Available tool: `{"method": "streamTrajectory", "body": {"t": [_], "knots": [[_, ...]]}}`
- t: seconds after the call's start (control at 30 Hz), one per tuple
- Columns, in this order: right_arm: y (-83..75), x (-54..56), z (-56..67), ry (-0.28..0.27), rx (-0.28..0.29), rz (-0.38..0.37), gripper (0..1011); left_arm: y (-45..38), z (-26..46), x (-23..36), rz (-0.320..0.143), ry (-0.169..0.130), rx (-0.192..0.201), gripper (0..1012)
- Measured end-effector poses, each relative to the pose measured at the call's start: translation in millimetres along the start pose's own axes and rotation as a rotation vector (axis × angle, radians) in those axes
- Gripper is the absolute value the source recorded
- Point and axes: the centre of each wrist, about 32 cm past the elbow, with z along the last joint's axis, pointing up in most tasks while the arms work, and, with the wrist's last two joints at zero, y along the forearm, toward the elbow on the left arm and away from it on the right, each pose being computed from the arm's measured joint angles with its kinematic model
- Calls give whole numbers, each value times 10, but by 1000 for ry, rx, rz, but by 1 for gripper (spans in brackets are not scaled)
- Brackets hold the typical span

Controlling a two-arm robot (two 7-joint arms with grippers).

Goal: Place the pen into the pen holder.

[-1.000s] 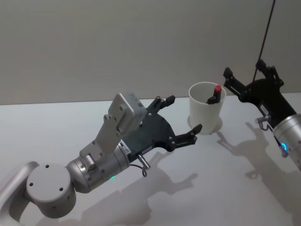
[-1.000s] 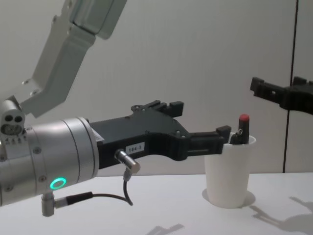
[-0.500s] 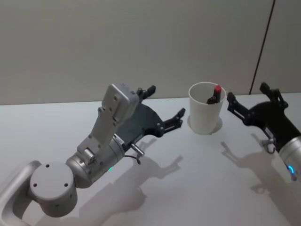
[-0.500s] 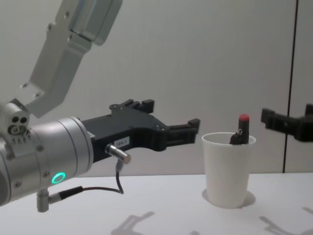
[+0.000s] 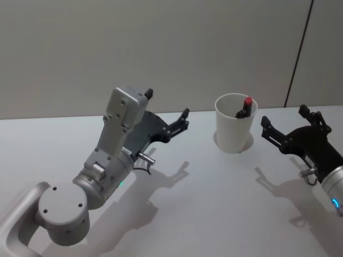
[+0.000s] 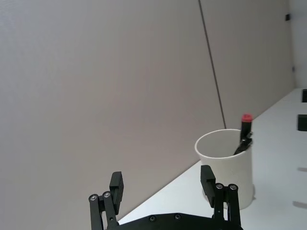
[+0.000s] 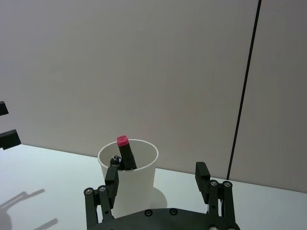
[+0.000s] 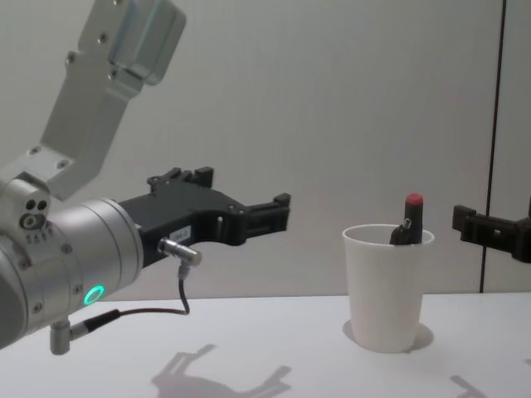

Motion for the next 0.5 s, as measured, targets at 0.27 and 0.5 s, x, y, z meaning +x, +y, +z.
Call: {"method": "streamTrajectory", "body": {"t": [0.27, 0.5], "knots": [[-1, -3, 0, 0, 0, 0, 1001, -13, -16, 1, 59, -2, 10, 1001], [-1, -5, 0, 0, 0, 1, 1001, -16, -17, 3, 67, -2, 11, 1001]]}}
